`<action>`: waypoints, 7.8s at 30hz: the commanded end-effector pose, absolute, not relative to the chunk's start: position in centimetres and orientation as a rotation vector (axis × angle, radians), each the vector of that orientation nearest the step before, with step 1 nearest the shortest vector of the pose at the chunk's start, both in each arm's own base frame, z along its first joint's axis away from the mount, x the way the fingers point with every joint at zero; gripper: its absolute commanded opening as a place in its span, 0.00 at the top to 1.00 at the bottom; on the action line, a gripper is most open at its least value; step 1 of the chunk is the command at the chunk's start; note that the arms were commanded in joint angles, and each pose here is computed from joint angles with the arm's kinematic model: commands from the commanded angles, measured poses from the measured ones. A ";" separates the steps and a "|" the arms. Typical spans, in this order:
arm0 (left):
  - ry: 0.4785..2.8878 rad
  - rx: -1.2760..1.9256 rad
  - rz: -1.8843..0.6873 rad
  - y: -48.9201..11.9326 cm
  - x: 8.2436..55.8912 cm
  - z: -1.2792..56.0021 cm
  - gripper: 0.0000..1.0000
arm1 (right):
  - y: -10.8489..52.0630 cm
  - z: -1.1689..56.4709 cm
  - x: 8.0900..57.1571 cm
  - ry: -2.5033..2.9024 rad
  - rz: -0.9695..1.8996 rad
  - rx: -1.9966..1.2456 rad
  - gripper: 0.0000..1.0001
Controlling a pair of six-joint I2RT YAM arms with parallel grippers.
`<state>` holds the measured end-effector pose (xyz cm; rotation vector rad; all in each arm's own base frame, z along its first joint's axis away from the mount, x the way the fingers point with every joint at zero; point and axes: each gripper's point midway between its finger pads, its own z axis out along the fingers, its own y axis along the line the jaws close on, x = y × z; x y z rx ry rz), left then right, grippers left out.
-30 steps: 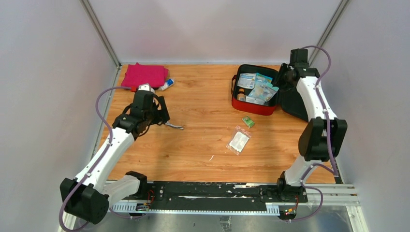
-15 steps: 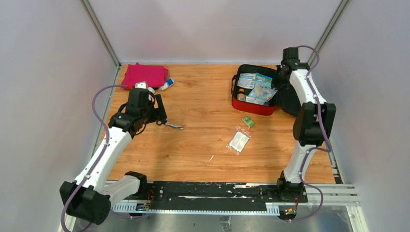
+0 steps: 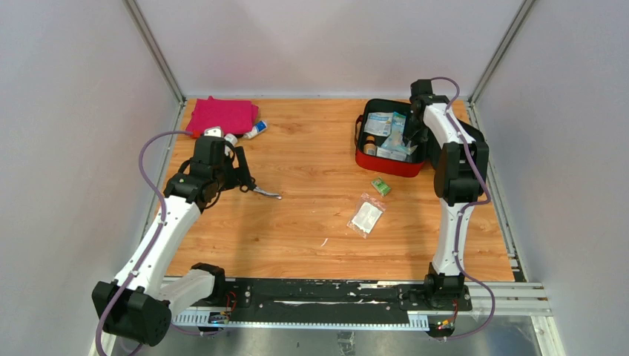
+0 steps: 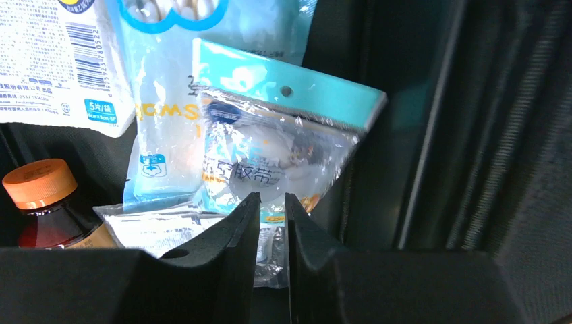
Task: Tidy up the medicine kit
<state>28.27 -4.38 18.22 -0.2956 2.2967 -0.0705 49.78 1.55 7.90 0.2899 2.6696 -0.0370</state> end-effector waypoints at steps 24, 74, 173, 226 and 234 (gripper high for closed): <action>2.233 -0.326 0.076 0.1 37.4 20.5 0.03 | 7.7 23.4 39.3 2.326 0.426 0.211 0.68; 2.547 -0.104 0.001 3.0 48.4 6.5 0.42 | 10.6 21.2 25.0 2.377 0.622 0.048 0.46; 2.232 0.073 -0.851 -25.7 32.9 13.6 0.55 | 15.6 20.7 23.7 2.226 1.129 0.481 0.35; 2.114 0.249 -1.145 -33.1 22.7 18.0 0.53 | 30.9 17.2 23.7 2.423 1.288 0.192 0.41; 2.117 0.250 -1.144 -32.9 22.5 17.9 0.46 | 30.7 17.7 24.0 2.395 1.273 0.197 0.61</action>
